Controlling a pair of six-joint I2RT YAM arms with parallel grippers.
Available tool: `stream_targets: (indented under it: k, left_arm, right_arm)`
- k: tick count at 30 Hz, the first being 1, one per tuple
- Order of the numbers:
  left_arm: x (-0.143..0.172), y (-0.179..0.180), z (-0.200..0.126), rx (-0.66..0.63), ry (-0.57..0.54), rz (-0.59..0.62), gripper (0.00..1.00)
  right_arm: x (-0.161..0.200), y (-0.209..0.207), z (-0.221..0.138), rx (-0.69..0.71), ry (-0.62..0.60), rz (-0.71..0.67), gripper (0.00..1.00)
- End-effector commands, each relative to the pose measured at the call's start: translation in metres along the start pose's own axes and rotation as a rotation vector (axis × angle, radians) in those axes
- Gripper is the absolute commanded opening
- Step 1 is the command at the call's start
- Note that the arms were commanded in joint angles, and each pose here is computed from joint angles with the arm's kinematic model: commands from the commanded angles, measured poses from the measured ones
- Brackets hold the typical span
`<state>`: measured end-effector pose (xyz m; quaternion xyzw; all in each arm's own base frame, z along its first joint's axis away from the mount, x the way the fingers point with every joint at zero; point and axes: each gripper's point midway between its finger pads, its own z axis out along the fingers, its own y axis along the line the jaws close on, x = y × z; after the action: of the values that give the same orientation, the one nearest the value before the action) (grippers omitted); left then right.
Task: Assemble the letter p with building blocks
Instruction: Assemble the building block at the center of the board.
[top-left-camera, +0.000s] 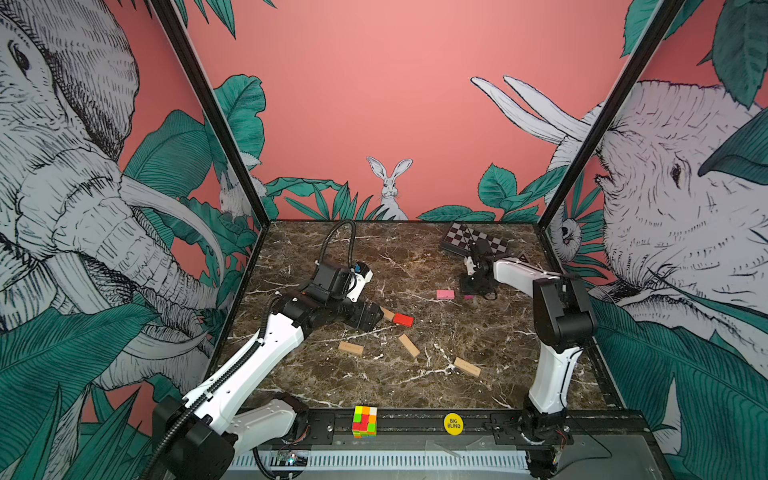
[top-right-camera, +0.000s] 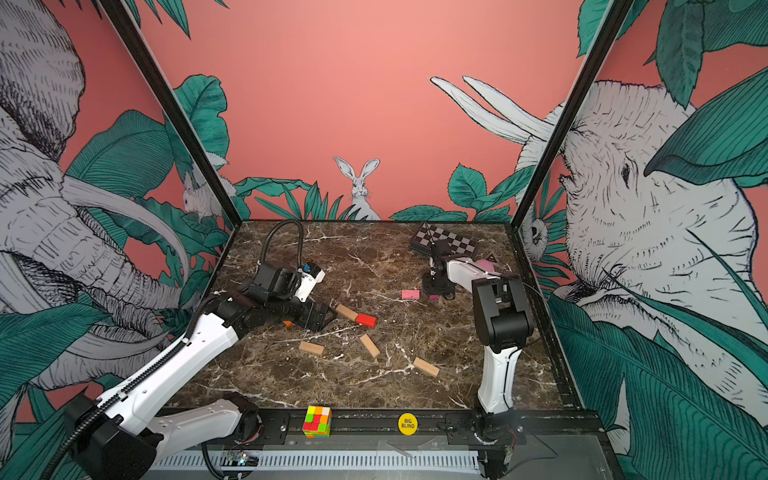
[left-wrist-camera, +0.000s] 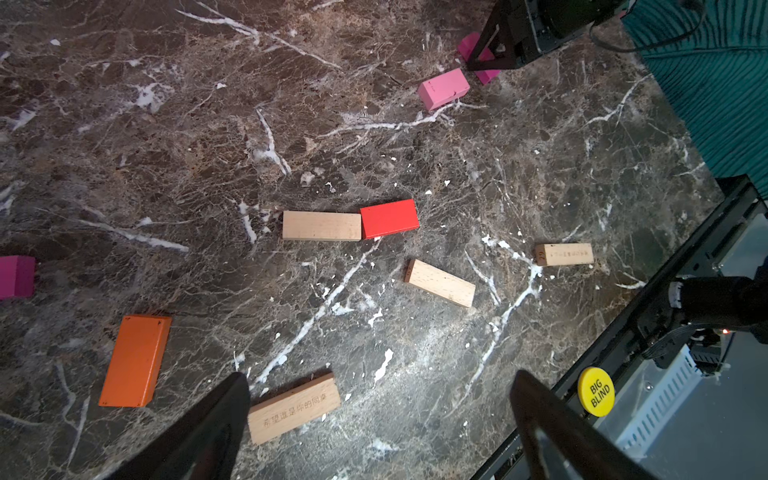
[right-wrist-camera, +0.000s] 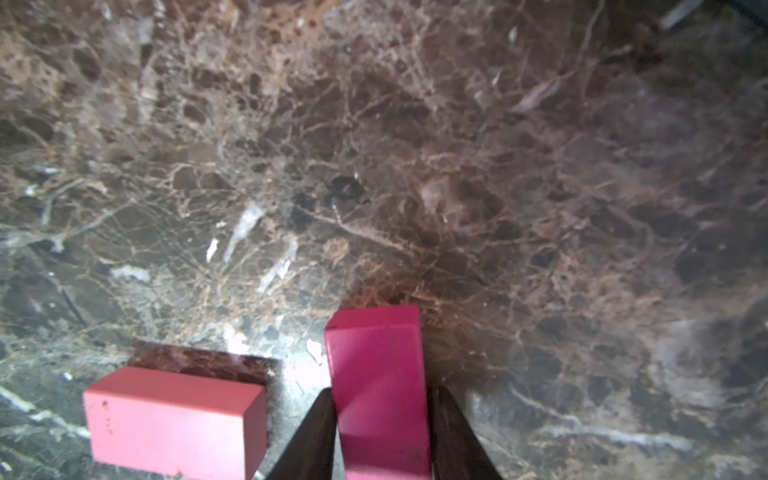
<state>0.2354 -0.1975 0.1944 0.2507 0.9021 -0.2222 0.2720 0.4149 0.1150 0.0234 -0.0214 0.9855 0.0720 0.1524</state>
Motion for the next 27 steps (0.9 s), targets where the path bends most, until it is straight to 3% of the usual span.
stream_targets:
  k: [1,8,27]
  left_arm:
    - [0.006,0.002,0.000,-0.010,0.014,0.004,1.00]
    - [0.005,0.002,0.001,-0.010,0.014,0.004,1.00]
    - [0.006,0.001,0.001,-0.005,0.018,0.002,0.99]
  right_arm:
    - [0.027,0.003,0.008,-0.029,0.082,0.019,0.34]
    - [0.035,0.006,0.007,-0.049,0.099,0.031,0.26]
    - [0.067,0.005,-0.004,-0.038,0.115,0.027,0.26]
